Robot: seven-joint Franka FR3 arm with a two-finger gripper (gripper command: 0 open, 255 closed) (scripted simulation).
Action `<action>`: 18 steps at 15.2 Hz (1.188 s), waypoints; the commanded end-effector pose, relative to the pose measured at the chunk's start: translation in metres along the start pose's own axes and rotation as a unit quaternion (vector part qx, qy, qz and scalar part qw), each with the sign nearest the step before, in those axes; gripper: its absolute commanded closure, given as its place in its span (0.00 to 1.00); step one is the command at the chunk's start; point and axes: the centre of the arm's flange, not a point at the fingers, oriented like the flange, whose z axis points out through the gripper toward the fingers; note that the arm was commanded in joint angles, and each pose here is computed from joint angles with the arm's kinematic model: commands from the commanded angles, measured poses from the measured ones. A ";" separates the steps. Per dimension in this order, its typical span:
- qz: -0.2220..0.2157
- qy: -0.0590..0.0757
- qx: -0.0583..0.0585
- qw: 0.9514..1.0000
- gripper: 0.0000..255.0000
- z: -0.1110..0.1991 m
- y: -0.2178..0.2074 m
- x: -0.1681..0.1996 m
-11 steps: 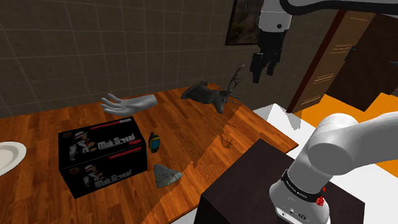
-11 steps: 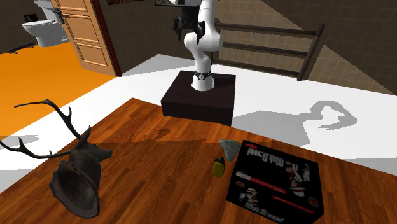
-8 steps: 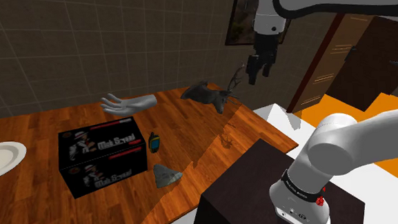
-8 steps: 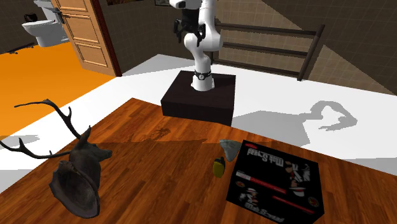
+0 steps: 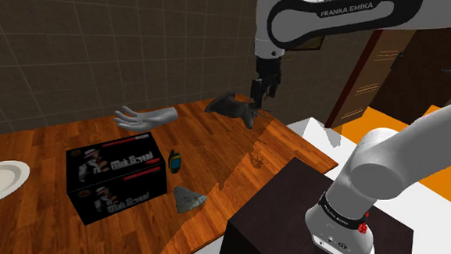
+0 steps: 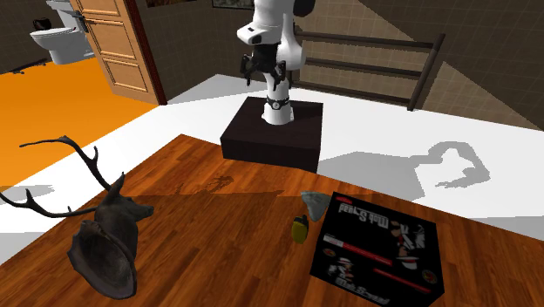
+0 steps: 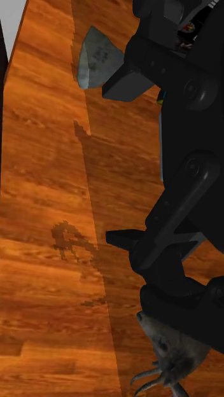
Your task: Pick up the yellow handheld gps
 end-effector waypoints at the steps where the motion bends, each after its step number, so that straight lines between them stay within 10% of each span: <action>1: -0.014 0.000 -0.003 1.000 0.00 0.012 -0.012 0.022; 18: -0.128 -0.003 -0.036 0.991 0.00 0.131 -0.118 0.186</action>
